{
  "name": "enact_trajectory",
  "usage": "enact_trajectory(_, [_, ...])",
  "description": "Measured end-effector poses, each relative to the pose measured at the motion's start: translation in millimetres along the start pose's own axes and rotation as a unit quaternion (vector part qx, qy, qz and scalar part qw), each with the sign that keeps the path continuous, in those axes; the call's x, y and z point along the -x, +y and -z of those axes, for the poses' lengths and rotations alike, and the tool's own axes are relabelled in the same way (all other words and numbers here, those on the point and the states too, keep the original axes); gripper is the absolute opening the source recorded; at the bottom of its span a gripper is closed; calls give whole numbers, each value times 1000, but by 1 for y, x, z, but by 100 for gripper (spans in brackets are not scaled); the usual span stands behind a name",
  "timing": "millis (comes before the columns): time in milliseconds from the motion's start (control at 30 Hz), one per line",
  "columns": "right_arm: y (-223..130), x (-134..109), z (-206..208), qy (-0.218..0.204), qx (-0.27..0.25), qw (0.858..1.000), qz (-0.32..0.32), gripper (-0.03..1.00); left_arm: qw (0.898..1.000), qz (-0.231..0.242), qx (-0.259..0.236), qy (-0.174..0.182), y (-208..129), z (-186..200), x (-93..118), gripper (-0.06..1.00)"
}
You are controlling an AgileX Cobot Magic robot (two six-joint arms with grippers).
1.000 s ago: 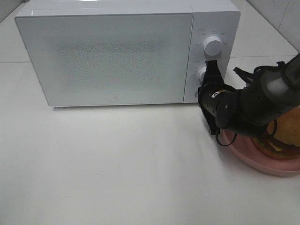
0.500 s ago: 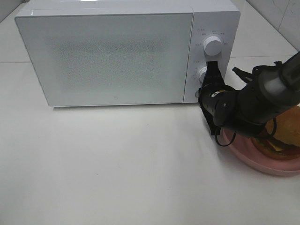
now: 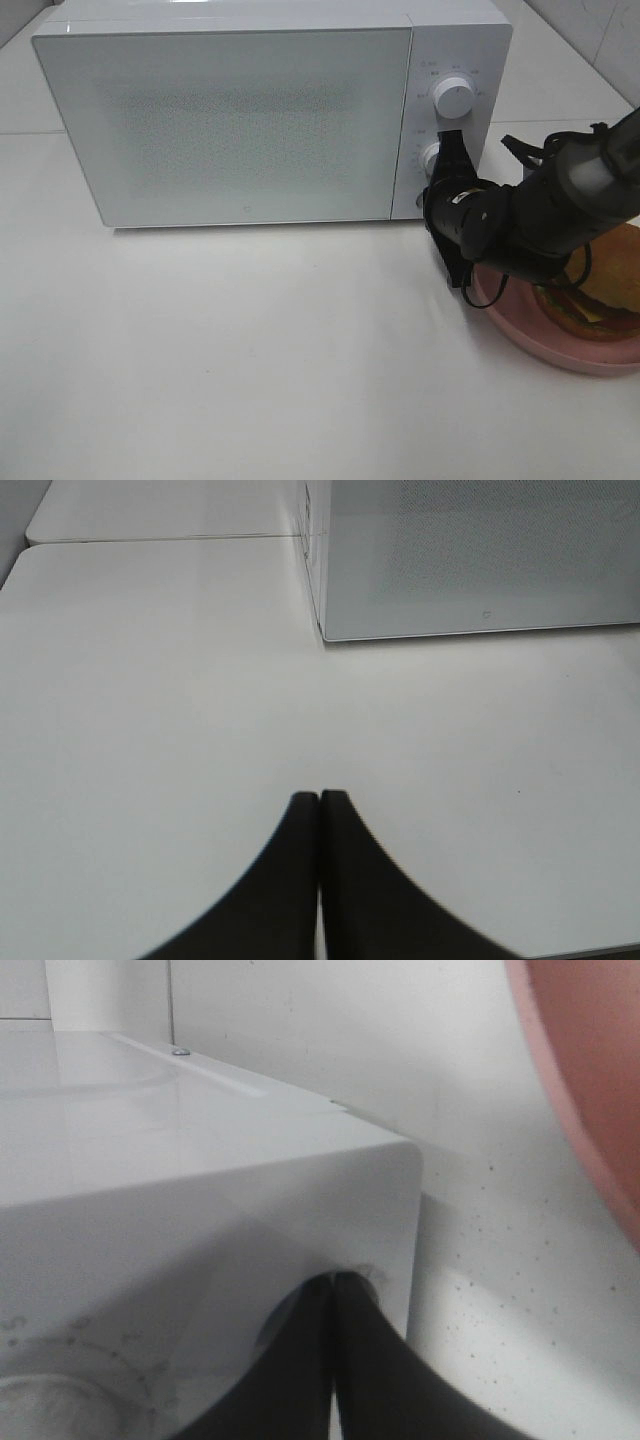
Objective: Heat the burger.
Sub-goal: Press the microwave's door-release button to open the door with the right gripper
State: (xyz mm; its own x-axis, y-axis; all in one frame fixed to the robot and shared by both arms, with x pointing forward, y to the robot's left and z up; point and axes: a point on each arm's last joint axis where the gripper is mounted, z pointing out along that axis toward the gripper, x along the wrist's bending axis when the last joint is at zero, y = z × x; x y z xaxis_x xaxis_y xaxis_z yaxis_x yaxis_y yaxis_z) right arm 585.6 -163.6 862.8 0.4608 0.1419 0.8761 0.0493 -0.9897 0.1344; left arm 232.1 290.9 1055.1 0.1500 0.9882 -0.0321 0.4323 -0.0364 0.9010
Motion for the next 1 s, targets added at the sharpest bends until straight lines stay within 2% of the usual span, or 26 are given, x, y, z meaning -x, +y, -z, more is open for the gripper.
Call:
enact_trajectory(267, [-1,-1,-2,-5,-3,1000,-3,0,1000,0,0,0,0,0,0,0])
enact_trajectory(700, [-5,2,-9,9,-8,1000,-5,0,1000,0,0,0,0,0,0,0])
enact_trajectory(1000, [-3,-10,-5,-19,-28,999,-17,0,1000,0,0,0,0,0,0,0])
